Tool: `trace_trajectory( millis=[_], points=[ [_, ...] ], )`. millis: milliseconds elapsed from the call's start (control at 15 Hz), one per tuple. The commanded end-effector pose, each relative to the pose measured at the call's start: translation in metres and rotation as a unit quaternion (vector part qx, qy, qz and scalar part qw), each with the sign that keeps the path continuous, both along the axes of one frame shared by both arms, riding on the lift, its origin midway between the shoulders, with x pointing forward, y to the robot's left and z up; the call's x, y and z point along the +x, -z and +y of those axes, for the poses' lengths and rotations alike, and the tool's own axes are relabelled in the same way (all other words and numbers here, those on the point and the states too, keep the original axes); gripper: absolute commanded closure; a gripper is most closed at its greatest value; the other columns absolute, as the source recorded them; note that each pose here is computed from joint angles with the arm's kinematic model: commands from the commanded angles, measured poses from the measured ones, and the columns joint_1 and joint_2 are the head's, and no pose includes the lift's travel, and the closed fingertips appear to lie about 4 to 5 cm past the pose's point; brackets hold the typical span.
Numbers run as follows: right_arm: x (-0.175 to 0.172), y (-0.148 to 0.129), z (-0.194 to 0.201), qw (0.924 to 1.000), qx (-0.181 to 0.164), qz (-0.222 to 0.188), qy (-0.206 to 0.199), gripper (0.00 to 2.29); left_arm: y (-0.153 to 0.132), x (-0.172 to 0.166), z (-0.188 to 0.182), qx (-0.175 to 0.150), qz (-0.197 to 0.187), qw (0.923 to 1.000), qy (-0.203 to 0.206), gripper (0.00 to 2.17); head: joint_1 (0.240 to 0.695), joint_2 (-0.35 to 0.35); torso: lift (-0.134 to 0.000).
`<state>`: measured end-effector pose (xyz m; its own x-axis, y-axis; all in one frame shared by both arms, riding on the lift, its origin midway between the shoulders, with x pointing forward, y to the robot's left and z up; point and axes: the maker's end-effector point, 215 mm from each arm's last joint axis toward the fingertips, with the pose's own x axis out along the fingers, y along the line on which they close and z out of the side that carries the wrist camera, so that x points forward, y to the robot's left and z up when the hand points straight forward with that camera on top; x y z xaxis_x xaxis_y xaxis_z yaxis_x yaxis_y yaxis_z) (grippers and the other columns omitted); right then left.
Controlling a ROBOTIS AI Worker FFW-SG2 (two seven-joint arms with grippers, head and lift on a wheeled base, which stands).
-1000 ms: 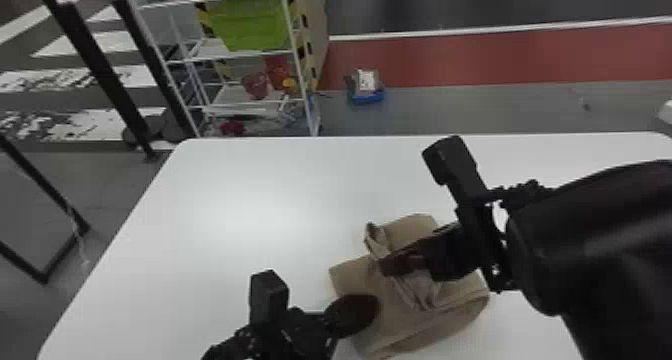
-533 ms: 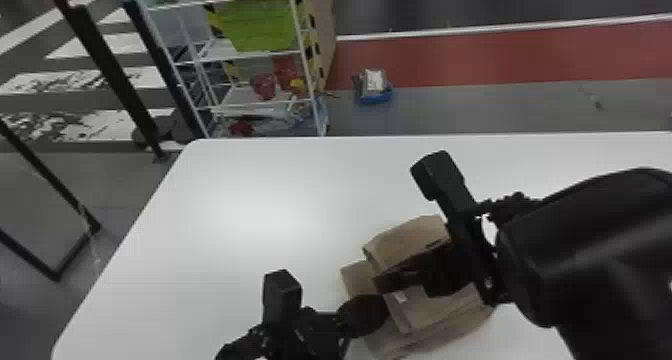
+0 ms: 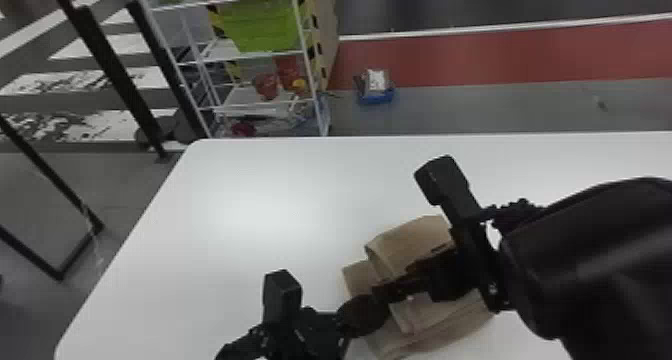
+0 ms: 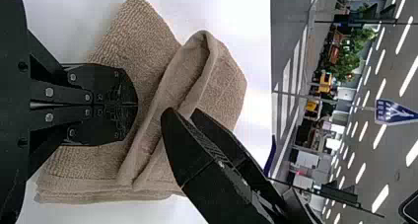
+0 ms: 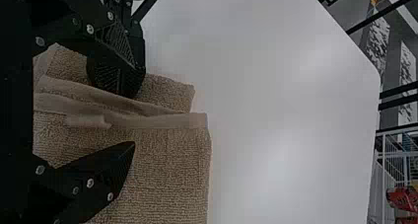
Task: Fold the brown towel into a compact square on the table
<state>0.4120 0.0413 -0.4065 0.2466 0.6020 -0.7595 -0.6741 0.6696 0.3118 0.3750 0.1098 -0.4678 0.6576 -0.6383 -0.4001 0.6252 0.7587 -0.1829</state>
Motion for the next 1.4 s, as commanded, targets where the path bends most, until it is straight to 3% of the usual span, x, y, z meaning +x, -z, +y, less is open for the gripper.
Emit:
trace_trajectory(
  millis=[0,200,333,533,867,1000,1133,1200,1333],
  points=[
    [-0.002,0.006,-0.001,0.9999,-0.01,0.005,0.0,0.09,-0.002,0.001,0.0,-0.001,-0.003,1.0,0.0,1.94,0.695,0.216,-0.124],
    [0.001,0.024,-0.007,0.9992,-0.037,0.016,0.002,0.22,-0.004,0.002,0.003,-0.002,-0.007,1.0,-0.001,1.94,0.695,0.213,-0.124],
    [-0.007,0.024,-0.003,0.9994,-0.029,0.019,-0.001,0.2,-0.004,0.002,0.005,-0.003,-0.006,1.0,-0.003,1.94,0.695,0.209,-0.124],
    [-0.013,-0.01,0.005,0.9997,0.023,-0.001,0.001,0.17,-0.003,-0.002,0.003,-0.006,-0.003,1.0,-0.001,1.94,0.695,0.225,-0.124],
    [0.01,-0.072,-0.024,0.9941,0.085,-0.053,0.041,0.18,-0.057,0.01,0.018,-0.026,-0.038,0.9988,-0.016,1.94,0.695,0.222,-0.124],
    [0.002,-0.082,-0.03,0.9911,0.119,-0.045,0.04,0.64,-0.073,0.012,0.025,-0.035,-0.051,0.9978,-0.025,1.94,0.695,0.212,-0.124],
    [-0.014,-0.086,-0.037,0.9866,0.156,-0.028,0.038,1.58,-0.087,0.02,0.04,-0.041,-0.07,0.9959,-0.041,1.94,0.695,0.208,-0.124],
    [-0.02,-0.088,-0.046,0.9841,0.17,-0.025,0.045,1.83,-0.09,0.026,0.048,-0.038,-0.075,0.9952,-0.05,1.94,0.695,0.216,-0.124],
    [-0.032,-0.087,-0.063,0.979,0.195,-0.01,0.059,1.95,-0.092,0.037,0.06,-0.04,-0.08,0.9941,-0.061,1.94,0.695,0.223,-0.124]
  ],
)
